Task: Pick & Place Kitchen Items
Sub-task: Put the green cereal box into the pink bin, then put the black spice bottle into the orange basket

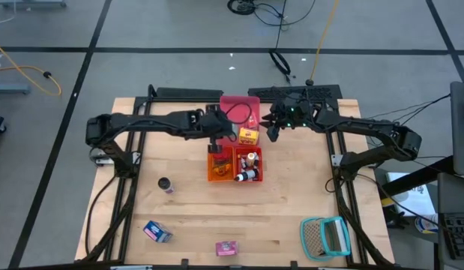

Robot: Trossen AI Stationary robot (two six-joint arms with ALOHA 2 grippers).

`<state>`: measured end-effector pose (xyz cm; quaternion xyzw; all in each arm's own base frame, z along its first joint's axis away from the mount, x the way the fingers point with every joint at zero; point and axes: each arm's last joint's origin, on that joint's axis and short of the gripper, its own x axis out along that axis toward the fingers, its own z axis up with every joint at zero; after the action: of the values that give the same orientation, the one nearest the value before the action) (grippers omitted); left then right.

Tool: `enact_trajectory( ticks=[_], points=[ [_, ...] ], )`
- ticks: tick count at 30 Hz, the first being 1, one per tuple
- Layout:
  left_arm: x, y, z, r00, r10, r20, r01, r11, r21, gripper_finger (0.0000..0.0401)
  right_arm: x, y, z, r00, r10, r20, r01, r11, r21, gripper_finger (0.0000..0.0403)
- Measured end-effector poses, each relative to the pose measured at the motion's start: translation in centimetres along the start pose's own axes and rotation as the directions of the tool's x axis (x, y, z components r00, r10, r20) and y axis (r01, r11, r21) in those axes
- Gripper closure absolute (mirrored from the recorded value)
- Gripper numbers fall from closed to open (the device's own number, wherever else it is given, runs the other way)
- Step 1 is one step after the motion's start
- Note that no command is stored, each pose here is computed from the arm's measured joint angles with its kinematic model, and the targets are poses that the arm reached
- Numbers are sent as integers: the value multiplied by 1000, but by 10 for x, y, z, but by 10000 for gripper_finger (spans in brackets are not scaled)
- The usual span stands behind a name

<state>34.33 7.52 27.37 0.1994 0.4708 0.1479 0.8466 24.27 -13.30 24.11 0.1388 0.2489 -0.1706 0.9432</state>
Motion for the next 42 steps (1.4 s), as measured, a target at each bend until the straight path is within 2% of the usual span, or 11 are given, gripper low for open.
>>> enact_trajectory(
  ticks=[8, 15, 31, 36, 42],
  points=[
    [19, -10, -2, 998, -51, -48, 49, 998, -44, 375, 1, 0, -1, 1000, 1, 12, -1, 1000, -3, 271],
    [19, -17, 0, 997, -61, -45, 60, 997, -39, 371, 0, 0, 3, 999, 5, 46, -4, 1000, -12, 271],
    [19, -22, 4, 998, -61, -22, 59, 996, -61, 229, 0, 0, 3, 999, 5, 50, -4, 1000, -11, 271],
    [19, -22, 4, 998, -58, -22, 56, 997, -49, 208, 0, 0, 3, 999, 5, 50, -4, 1000, -10, 271],
    [8, -23, 0, 997, -22, -70, 20, 1000, -20, 203, 0, 0, 3, 999, 5, 49, -4, 1000, -10, 271]
  ],
)
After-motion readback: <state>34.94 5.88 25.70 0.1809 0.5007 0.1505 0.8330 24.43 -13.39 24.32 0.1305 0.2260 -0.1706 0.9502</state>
